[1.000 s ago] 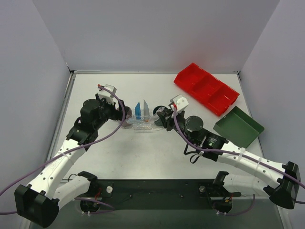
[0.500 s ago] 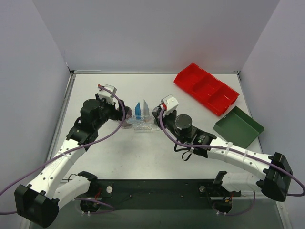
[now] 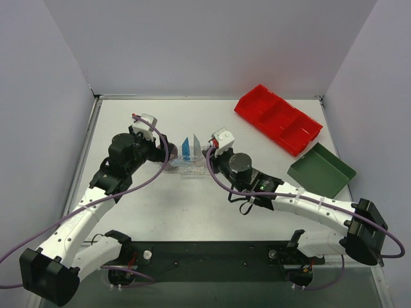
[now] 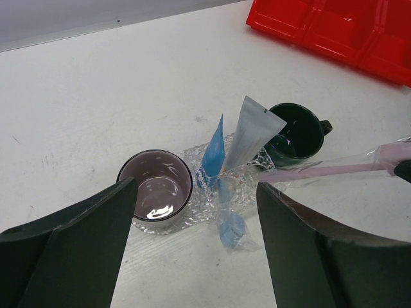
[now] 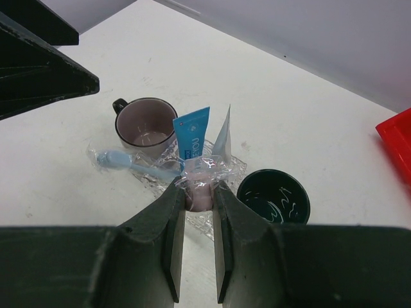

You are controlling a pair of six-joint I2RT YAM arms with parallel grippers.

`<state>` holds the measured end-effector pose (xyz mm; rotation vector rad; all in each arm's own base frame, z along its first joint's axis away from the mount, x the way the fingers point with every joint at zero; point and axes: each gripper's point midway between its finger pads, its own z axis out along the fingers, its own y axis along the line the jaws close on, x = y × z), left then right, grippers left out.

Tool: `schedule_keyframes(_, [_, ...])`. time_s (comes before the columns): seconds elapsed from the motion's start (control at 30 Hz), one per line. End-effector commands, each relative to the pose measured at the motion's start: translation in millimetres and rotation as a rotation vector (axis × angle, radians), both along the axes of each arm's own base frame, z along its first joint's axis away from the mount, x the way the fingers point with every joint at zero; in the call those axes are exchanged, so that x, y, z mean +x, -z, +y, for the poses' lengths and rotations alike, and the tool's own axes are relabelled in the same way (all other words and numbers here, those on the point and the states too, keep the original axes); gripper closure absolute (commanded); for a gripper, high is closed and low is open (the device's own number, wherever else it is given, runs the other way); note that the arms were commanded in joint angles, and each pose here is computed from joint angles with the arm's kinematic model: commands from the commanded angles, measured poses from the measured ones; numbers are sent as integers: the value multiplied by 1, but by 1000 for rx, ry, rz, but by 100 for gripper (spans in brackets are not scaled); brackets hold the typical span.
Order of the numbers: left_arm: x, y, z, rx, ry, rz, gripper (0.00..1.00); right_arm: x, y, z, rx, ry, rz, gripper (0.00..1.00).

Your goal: Prepare toiletry sets of a toothbrush and toothpaste on the tray

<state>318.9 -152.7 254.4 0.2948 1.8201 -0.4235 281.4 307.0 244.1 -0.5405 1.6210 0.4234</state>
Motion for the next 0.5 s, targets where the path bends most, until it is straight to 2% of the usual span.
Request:
schedule_keyframes(0.0, [3,-10,2,0,-11,-30,15,8,-34,6,86,21,-61,100])
schedule_keyframes(0.47, [3,-7,0,3,-3,-20,15,17,-17,11,69,43,-52,100])
